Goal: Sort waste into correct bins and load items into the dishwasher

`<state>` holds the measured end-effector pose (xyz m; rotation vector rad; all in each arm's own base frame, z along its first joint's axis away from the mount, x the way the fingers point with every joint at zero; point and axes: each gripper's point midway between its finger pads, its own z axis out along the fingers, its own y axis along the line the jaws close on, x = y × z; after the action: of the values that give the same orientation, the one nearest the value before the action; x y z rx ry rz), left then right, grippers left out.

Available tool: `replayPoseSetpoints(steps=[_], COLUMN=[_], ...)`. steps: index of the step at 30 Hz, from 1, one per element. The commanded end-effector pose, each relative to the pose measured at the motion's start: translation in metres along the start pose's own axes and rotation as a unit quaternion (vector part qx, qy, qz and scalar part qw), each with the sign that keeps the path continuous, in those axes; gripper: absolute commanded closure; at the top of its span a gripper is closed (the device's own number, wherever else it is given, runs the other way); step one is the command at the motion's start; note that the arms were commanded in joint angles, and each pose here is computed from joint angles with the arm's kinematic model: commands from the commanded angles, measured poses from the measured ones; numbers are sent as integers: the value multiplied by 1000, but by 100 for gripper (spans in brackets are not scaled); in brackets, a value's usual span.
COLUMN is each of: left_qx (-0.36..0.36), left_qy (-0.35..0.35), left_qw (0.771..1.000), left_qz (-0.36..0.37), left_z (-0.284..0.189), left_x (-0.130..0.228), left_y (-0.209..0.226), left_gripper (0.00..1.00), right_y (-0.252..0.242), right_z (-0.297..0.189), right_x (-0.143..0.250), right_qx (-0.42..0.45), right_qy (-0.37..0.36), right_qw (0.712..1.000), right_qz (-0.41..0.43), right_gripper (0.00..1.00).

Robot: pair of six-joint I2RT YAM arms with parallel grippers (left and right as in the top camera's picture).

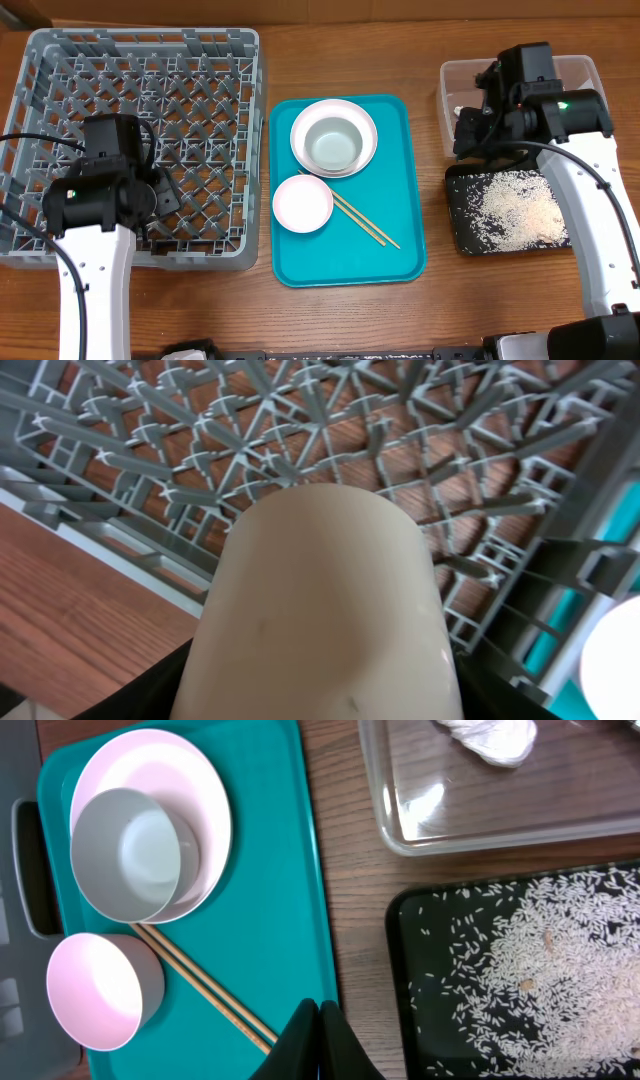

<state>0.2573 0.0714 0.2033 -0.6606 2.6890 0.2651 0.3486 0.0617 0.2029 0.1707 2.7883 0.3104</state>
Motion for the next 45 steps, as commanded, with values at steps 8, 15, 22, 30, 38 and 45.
replayPoseSetpoints(steps=[8, 15, 22, 30, 38, 45], left_qx=[-46, -57, -60, -56, -57, -12], left_qy=[109, 143, 151, 139, 143, 69], left_qw=[993, 988, 987, 989, 988, 998], left_qz=[-2, 9, 12, 9, 10, 4], left_z=[79, 118, 129, 126, 124, 79], left_x=[1, 3, 4, -2, 0, -29], left_y=[-7, -15, -17, -18, -17, -23], left_gripper=[96, 88, 51, 57, 1, 3], right_y=[3, 3, 3, 3, 3, 2], right_z=[-14, -14, -14, -14, -14, -14], right_x=[-8, -8, -8, -8, -8, -7], right_qx=[-3, -3, -3, -3, -3, -2], right_qy=[-25, -25, -25, -25, -24, -22], right_qw=[1000, 1000, 1000, 1000, 1000, 1000], right_qz=[0, 0, 0, 0, 0, 0], right_gripper=[96, 96, 96, 96, 96, 96])
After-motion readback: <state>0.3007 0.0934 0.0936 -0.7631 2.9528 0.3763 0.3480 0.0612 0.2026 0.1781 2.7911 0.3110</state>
